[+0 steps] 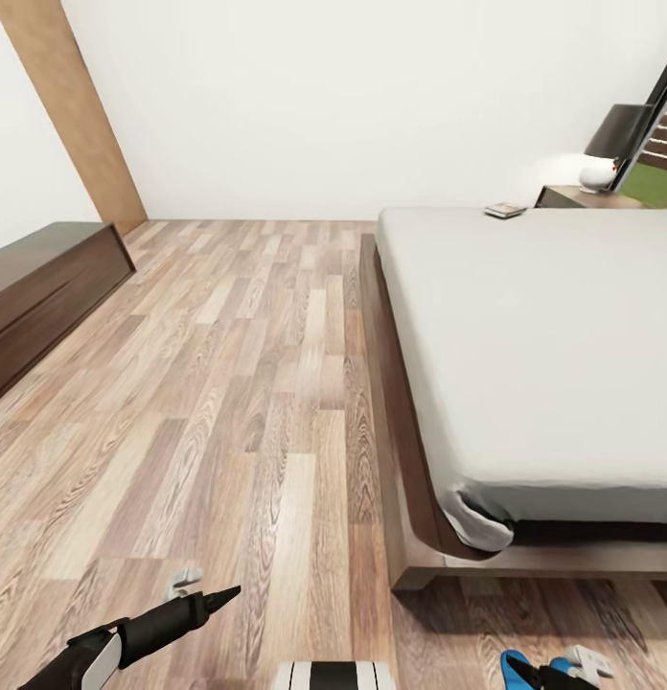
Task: In the bedroom, move the book from the bed onto either nightstand, and place the two sandals side by side next to the bed.
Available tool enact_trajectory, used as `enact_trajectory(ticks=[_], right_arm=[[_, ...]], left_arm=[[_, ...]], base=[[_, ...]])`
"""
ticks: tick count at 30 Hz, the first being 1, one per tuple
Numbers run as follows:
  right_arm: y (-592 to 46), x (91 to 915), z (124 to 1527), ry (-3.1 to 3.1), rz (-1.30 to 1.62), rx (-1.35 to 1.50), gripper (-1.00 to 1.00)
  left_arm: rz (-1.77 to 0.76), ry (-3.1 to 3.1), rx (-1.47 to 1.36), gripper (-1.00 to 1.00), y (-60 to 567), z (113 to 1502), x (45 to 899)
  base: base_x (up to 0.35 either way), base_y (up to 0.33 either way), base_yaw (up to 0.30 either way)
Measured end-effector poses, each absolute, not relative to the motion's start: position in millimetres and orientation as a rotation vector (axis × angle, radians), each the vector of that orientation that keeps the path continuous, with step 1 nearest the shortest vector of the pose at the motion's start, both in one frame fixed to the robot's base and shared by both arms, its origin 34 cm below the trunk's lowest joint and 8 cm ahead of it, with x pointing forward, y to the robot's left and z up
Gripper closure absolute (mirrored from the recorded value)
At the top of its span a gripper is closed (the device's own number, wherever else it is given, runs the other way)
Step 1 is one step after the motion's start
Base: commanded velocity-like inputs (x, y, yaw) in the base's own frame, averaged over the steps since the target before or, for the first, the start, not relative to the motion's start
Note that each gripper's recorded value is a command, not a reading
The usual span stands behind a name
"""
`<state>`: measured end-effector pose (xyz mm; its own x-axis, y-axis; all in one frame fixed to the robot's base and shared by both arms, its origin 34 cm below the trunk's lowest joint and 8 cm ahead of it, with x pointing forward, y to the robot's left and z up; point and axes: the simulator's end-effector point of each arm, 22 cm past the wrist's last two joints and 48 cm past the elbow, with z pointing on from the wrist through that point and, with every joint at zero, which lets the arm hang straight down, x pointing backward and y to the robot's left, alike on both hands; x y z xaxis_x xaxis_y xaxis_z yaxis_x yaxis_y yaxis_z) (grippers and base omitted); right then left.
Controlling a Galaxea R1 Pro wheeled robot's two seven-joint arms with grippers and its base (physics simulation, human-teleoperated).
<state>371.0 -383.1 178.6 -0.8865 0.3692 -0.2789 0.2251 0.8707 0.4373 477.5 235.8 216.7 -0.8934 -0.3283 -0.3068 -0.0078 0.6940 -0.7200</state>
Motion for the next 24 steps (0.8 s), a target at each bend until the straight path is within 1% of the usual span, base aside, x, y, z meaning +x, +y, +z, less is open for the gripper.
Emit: enact_trajectory(ticks=[24], right_arm=[[-380.8, 399.6, 209.6, 2.596, 0.577, 0.406, -1.0]], left_arm=[[-1.043, 2.403, -0.204, -1.0, 235.5, 259.0, 503.0]], base=[[0.0, 0.0, 0.0]])
